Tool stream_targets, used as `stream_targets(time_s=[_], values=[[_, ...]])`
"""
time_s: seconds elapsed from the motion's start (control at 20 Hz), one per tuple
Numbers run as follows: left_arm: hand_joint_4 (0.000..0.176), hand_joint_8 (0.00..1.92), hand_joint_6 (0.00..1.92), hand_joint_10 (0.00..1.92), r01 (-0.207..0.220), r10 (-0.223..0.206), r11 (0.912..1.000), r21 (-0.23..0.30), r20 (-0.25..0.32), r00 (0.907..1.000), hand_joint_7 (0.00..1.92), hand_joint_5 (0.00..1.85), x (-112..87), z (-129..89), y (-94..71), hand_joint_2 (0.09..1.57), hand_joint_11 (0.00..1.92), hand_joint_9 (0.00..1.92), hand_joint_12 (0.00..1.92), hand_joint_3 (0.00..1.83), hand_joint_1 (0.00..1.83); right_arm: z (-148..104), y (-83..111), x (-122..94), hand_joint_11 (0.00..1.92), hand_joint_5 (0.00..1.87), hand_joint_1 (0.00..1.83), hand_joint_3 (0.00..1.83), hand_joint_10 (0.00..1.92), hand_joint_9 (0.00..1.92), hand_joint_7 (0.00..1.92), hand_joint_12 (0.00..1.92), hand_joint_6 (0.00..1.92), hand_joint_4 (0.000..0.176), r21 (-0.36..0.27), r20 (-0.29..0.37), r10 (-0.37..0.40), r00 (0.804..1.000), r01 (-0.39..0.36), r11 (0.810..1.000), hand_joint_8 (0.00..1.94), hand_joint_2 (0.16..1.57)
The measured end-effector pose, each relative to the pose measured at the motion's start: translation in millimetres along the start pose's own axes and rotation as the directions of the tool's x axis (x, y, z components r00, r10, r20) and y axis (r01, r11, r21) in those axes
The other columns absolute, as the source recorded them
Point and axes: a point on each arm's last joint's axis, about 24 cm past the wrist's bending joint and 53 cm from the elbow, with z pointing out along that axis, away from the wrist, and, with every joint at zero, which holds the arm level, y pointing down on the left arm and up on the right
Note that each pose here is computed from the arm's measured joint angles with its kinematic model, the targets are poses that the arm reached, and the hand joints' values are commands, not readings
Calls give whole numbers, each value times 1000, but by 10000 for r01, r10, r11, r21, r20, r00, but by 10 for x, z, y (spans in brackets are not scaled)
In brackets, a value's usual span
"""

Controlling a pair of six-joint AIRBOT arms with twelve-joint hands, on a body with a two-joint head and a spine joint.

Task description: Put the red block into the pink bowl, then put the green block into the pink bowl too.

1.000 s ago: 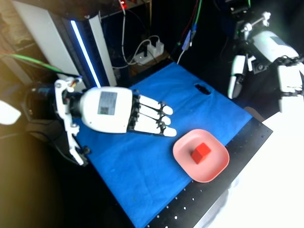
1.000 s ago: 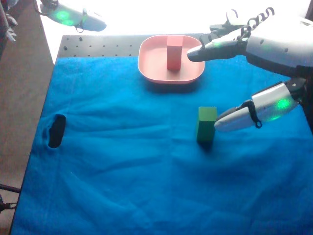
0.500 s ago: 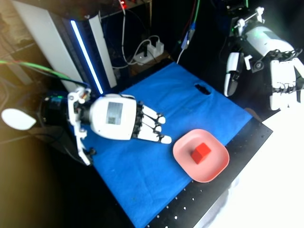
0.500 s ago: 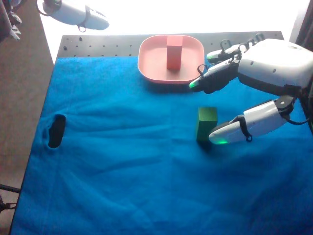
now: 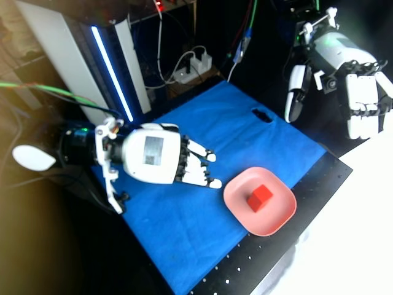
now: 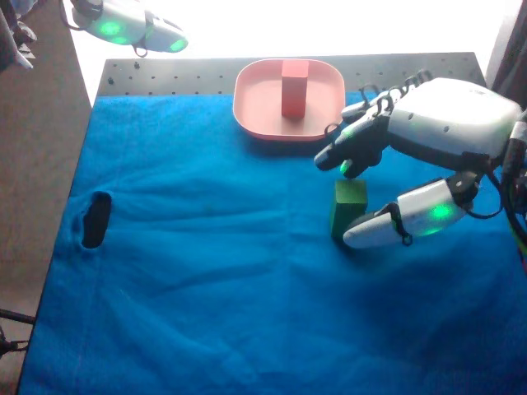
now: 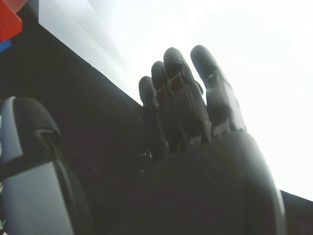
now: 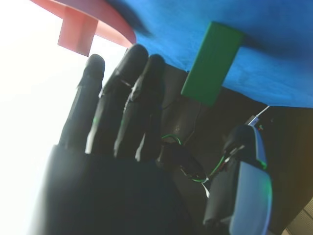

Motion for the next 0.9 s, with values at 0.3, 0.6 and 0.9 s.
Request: stream_targets(time_s=[0.3,0.6,0.9], values=[[0,2,2,6,-2,2,10000,-3,-7,10000,566,525,3,-1,2,813,112,549,772,2,955,8,14,6,750,1064,1276,1,1070,976,1111,1568,615,0,-50,12,91,10000,-91,9999,988,1070],[0,1,0,0,0,0,10000,4,-2,10000,565,517,3,0,-1,804,105,545,773,0,913,28,37,15,776,1082,1272,0,1500,921,1009,1851,555,0,-147,43,144,9999,-144,9998,1224,1098],[17,0,0,0,-30,31,9996,291,-32,10000,554,509,69,-18,-97,792,8,489,795,1,901,37,16,-14,926,1094,1206,0,1455,1074,1098,1847,739,0,-123,124,158,9998,-157,9998,1230,1060]])
